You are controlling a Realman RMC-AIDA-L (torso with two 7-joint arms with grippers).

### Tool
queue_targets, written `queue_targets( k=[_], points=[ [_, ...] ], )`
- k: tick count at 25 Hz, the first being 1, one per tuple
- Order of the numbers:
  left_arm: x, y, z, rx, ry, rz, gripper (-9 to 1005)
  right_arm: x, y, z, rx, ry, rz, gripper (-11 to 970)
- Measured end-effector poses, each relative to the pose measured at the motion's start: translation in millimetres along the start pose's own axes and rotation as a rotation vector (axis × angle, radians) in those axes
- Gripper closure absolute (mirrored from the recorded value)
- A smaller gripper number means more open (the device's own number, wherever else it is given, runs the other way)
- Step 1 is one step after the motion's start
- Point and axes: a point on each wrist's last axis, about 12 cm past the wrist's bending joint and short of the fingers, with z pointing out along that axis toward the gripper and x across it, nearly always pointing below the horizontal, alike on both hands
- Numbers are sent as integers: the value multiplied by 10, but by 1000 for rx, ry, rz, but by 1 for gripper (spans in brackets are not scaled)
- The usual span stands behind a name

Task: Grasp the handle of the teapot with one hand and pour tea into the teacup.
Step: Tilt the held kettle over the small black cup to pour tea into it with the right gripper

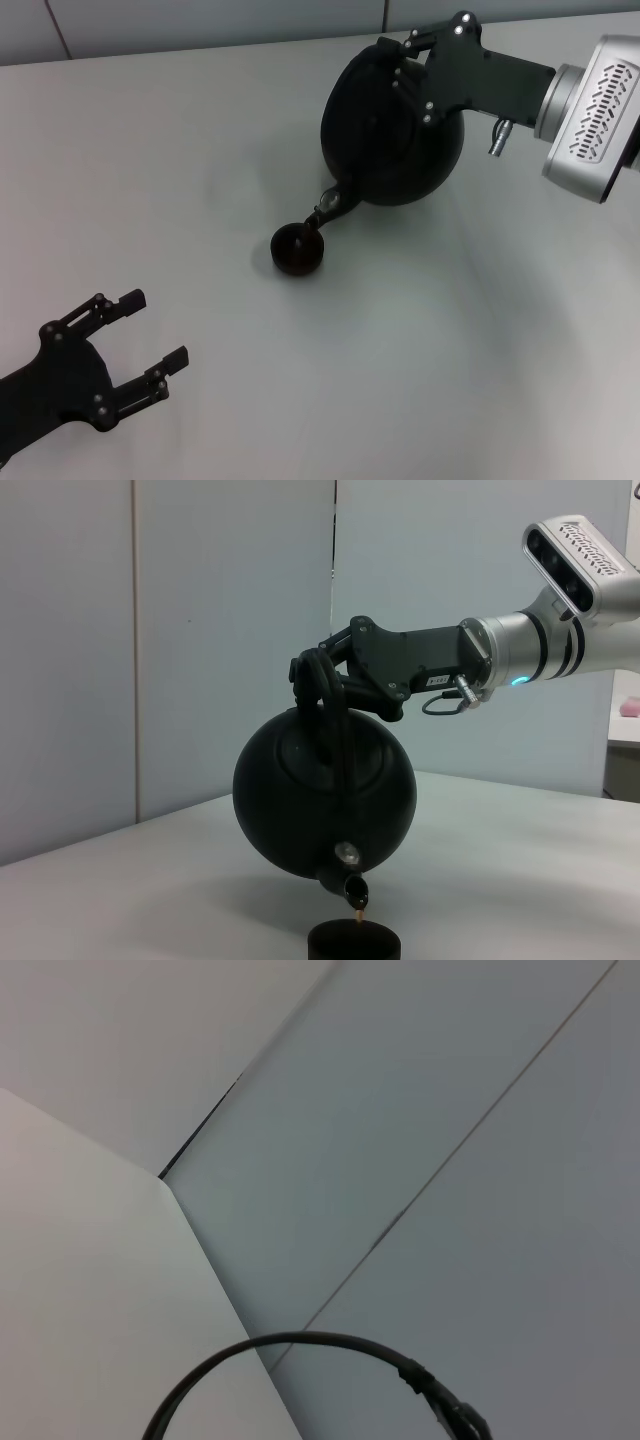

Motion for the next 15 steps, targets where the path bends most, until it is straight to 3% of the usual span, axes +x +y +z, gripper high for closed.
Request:
queue_targets(
  k=[15],
  points=[
    [2, 1, -12, -3, 1, 0, 198, 91, -10, -184, 50, 28, 373, 891]
  ],
)
